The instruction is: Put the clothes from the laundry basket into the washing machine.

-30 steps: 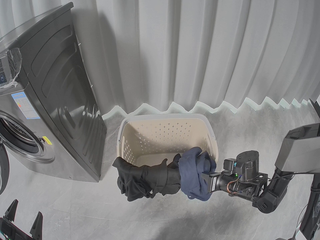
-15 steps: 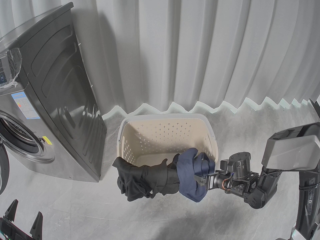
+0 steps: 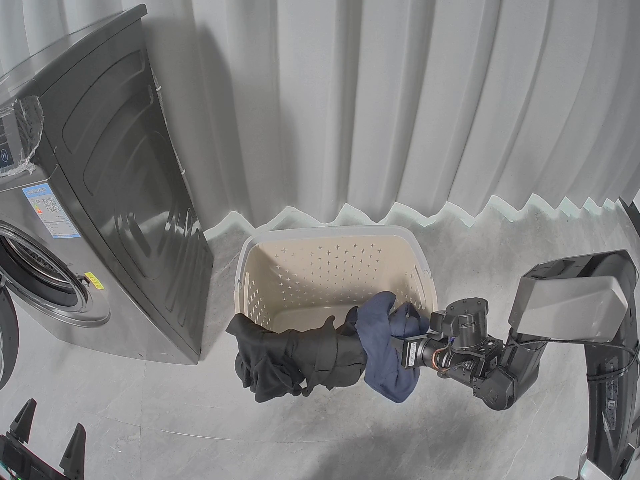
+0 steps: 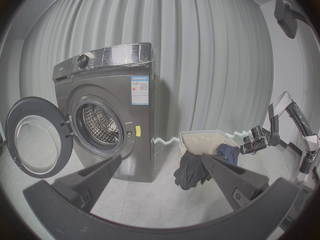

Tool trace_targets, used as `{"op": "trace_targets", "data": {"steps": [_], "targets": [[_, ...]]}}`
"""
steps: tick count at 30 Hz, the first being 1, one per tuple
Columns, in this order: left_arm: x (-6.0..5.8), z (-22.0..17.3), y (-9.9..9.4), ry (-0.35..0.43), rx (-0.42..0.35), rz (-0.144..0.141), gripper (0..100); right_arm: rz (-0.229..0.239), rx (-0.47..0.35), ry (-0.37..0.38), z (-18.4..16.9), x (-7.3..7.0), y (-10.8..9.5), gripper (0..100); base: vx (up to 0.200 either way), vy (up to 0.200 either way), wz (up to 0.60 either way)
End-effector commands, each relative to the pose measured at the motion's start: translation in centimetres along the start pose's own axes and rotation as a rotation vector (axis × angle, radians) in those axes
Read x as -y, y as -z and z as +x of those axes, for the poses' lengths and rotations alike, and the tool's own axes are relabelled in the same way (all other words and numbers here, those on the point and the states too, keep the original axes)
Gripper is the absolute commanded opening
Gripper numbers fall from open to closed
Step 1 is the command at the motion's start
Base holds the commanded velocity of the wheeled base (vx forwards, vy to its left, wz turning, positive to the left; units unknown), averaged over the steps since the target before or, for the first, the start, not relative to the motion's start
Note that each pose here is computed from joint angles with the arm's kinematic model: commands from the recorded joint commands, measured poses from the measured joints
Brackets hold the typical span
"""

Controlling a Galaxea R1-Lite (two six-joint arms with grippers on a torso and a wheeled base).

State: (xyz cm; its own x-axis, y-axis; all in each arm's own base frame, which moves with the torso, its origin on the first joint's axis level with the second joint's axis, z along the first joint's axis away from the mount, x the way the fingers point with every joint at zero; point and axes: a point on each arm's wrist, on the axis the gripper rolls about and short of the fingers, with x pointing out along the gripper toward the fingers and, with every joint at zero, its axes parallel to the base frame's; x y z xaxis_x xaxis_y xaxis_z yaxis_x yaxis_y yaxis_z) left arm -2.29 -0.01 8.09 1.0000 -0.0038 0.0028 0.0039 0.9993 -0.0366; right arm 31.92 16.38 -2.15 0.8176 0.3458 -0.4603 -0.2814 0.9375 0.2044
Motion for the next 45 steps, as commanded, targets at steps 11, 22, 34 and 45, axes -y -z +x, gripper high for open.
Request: {"op": "trace_targets", "data": {"steps": [11, 22, 34, 45], "targets": [[0.0, 0.0, 0.5, -0.001, -0.001, 0.0, 100, -0.009, 0.025, -0.062, -1.9, -2.0, -0.2, 0, 0.0, 0.0, 0.0], [0.0, 0.0, 0.5, -0.001, -0.001, 0.0, 100, -0.017, 0.141, -0.156, -6.9, -4.3, -2.4, 0, 0.0, 0.0, 0.0], [0.0, 0.0, 0.5, -0.001, -0.001, 0.0, 100, 0.0, 0.393, -0.294, -14.9, -8.5, -7.3, 0, 0.0, 0.0, 0.0], [0.0, 0.0, 0.5, -0.001, -0.001, -0.002, 100, -0.05, 0.592, -0.269, -16.9, -8.1, -10.8, 0, 0.0, 0.0, 0.0]]}}
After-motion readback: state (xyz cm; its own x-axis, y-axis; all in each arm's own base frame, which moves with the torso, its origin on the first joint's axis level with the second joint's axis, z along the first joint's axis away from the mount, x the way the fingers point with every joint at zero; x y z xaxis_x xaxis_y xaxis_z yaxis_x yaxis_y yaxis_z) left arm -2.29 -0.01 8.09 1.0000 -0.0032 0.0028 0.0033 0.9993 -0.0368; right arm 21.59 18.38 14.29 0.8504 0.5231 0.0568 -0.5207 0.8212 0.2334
